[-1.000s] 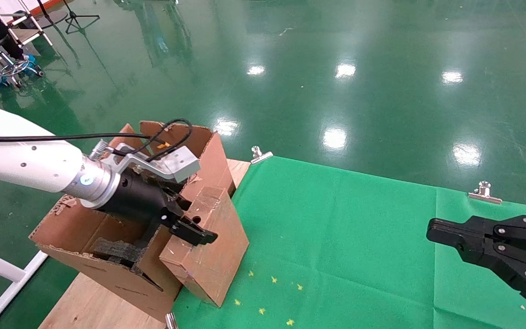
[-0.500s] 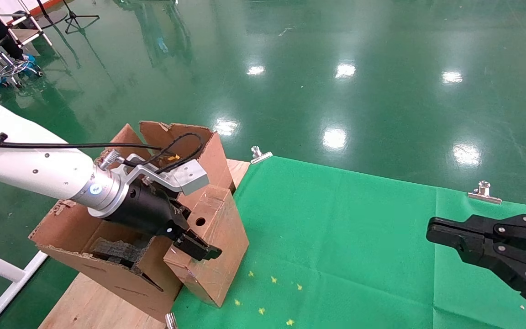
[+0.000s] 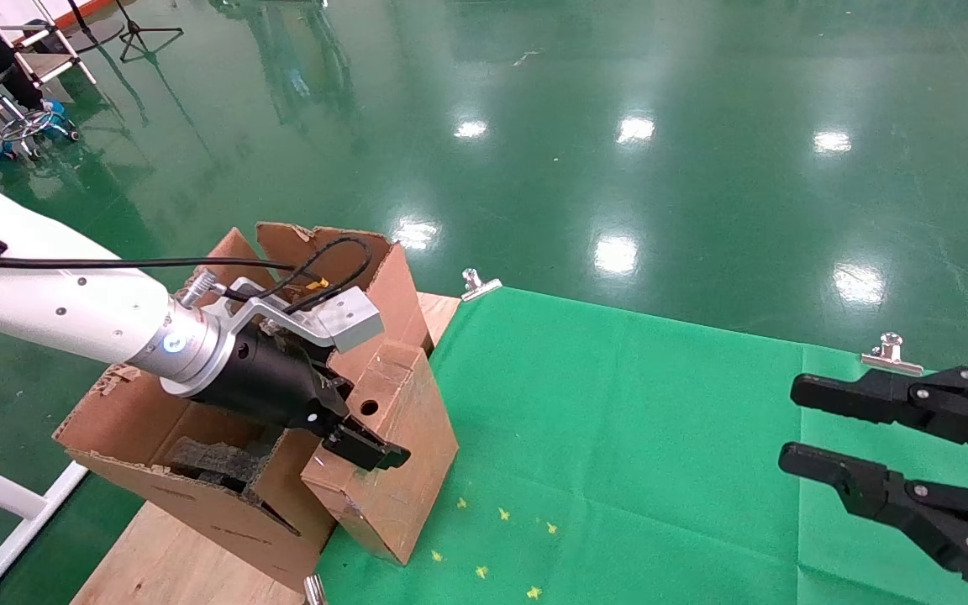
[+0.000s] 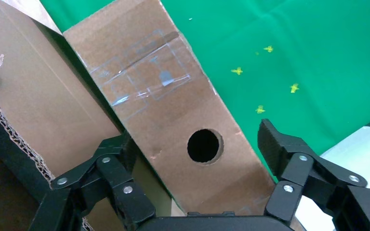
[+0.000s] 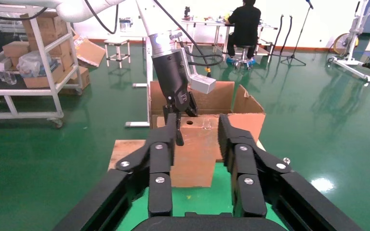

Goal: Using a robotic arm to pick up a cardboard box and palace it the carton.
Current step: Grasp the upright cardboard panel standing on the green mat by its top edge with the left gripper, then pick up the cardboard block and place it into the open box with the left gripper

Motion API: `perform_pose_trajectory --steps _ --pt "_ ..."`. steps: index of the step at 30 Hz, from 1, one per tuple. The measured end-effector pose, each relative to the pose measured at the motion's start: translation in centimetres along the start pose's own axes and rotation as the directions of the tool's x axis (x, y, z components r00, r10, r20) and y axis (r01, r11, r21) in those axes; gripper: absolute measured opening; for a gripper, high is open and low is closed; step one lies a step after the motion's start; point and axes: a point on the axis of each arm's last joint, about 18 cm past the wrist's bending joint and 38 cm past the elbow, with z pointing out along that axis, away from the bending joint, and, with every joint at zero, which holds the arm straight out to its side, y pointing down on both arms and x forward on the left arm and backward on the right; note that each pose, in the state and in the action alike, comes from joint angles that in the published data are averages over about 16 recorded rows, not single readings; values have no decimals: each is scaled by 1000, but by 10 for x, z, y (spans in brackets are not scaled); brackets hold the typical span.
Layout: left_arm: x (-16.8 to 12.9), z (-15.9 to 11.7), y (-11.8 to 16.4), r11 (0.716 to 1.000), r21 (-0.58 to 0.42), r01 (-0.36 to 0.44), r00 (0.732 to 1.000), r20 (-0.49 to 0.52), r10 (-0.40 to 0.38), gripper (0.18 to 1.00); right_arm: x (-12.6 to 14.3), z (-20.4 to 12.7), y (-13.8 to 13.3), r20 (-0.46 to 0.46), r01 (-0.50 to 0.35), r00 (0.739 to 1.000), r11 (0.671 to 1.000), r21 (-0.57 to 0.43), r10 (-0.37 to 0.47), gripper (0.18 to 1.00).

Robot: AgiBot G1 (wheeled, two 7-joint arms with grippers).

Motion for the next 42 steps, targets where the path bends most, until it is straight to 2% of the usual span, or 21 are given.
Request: perform_pose_trajectory --steps 7,14,19,25,30,34,37,39,42 --pt "-1 0 -1 1000 5 3 1000 0 -3 838 0 0 0 0 0 1000 1000 0 0 449" --pt "0 -4 -4 1000 27 -12 1000 -21 13 694 0 0 0 0 0 1000 1000 0 0 621" --pt "-3 -21 -10 995 94 -43 998 -49 47 569 0 0 0 0 0 1000 1000 0 0 737" --pt "-19 -66 -19 968 237 -77 994 -52 92 461 0 0 0 0 0 1000 1000 0 0 852" --pt "-50 -123 -23 920 382 -84 996 15 84 400 0 0 0 0 0 1000 1000 0 0 923" --pt "-81 -169 -16 879 472 -75 994 103 29 386 0 0 0 0 0 1000 1000 0 0 960" --pt "-106 -196 -4 859 508 -62 984 175 -32 379 0 0 0 0 0 1000 1000 0 0 978" --pt "-123 -206 8 857 513 -47 973 217 -77 378 0 0 0 0 0 1000 1000 0 0 987" --pt "-145 -211 27 870 494 -12 953 269 -139 378 0 0 0 0 0 1000 1000 0 0 996"
